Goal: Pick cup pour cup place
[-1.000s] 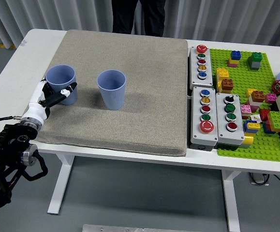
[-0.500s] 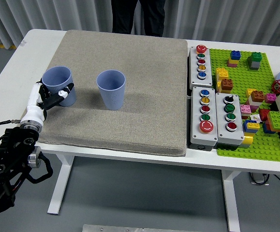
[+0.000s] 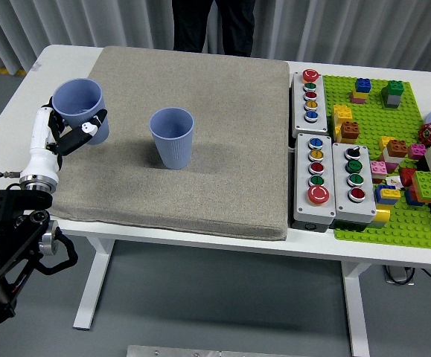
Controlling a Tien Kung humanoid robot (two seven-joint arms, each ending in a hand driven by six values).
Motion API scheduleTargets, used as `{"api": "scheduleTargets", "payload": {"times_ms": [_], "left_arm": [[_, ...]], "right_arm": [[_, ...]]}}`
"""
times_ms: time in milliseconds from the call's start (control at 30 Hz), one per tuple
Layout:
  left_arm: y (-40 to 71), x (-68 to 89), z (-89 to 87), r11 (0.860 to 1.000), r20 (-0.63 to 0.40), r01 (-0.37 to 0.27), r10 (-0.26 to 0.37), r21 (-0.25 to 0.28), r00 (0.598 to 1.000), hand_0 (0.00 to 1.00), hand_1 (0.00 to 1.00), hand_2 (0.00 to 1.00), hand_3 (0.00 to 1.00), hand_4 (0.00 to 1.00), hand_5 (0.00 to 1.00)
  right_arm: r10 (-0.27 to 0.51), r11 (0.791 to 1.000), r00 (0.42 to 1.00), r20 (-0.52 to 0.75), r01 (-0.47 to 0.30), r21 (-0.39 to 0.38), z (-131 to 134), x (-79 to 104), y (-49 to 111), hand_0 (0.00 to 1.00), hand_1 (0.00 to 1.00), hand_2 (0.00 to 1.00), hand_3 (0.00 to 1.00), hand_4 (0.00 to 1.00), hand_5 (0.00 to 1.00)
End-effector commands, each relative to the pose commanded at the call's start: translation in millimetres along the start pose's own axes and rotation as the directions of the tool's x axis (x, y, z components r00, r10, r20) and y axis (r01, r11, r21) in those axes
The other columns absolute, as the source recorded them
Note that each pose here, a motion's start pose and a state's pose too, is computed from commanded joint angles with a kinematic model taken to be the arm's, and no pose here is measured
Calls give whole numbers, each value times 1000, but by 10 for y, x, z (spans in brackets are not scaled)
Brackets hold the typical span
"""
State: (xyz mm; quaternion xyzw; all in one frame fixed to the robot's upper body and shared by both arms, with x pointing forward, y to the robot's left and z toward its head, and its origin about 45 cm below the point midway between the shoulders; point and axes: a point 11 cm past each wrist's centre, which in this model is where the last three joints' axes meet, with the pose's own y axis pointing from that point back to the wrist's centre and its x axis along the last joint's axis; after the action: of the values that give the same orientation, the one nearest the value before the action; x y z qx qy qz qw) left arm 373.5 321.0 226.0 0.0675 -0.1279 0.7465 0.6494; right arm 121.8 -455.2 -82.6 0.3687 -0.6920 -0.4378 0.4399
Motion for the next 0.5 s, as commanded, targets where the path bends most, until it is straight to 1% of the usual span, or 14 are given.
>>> {"api": "scheduleTargets", "payload": {"times_ms": [33, 67, 100, 133, 167, 200, 233, 300, 400, 500], "left_arm": [[-27, 21, 120, 1000, 50, 11, -9, -28, 999, 557, 554, 554, 552, 603, 2], [-37, 31, 188, 999, 90, 19, -15, -44, 996, 553, 554, 555, 552, 606, 2], [-62, 31, 288, 997, 144, 41, -31, -67, 989, 553, 554, 555, 552, 606, 2], [-72, 38, 336, 995, 187, 51, -35, -82, 982, 553, 554, 555, 552, 606, 2], [-95, 33, 416, 992, 247, 76, -48, -103, 968, 553, 554, 555, 552, 606, 2], [-101, 32, 453, 989, 288, 87, -49, -119, 956, 553, 554, 555, 552, 606, 2], [-122, 19, 513, 984, 344, 112, -59, -136, 937, 553, 554, 555, 552, 606, 2], [-143, -11, 565, 978, 403, 146, -76, -147, 912, 551, 553, 557, 552, 609, 2], [-165, -50, 593, 974, 440, 172, -91, -149, 894, 551, 553, 557, 552, 609, 2], [-185, -116, 592, 968, 489, 208, -115, -139, 864, 551, 553, 557, 553, 606, 2]], "right_arm": [[1, 1000, 1000, -2, -1, -1, 6, 7, -1, 720, 682, 673, 622, 82, 330], [2, 1000, 1000, -3, -2, -2, 9, 9, -1, 720, 682, 673, 621, 83, 322], [3, 1000, 1000, -3, -3, -2, 12, 15, -2, 720, 682, 673, 621, 83, 322], [4, 1000, 1000, -3, -4, -3, 14, 17, -2, 720, 682, 673, 621, 83, 322], [5, 1000, 1000, -2, -5, -3, 16, 23, -2, 720, 682, 673, 621, 83, 322], [5, 1000, 1000, -2, -5, -3, 17, 25, -2, 720, 682, 673, 621, 83, 322], [6, 1000, 1000, 0, -6, -1, 13, 30, -2, 720, 682, 673, 621, 83, 322], [8, 1000, 1000, 4, -8, 0, 10, 36, -2, 720, 682, 672, 621, 83, 322], [8, 1000, 1000, 8, -8, 4, -8, 36, 0, 720, 682, 672, 621, 83, 322], [7, 1000, 1000, 13, -8, 8, -27, 32, 3, 720, 682, 672, 621, 82, 321]]}}
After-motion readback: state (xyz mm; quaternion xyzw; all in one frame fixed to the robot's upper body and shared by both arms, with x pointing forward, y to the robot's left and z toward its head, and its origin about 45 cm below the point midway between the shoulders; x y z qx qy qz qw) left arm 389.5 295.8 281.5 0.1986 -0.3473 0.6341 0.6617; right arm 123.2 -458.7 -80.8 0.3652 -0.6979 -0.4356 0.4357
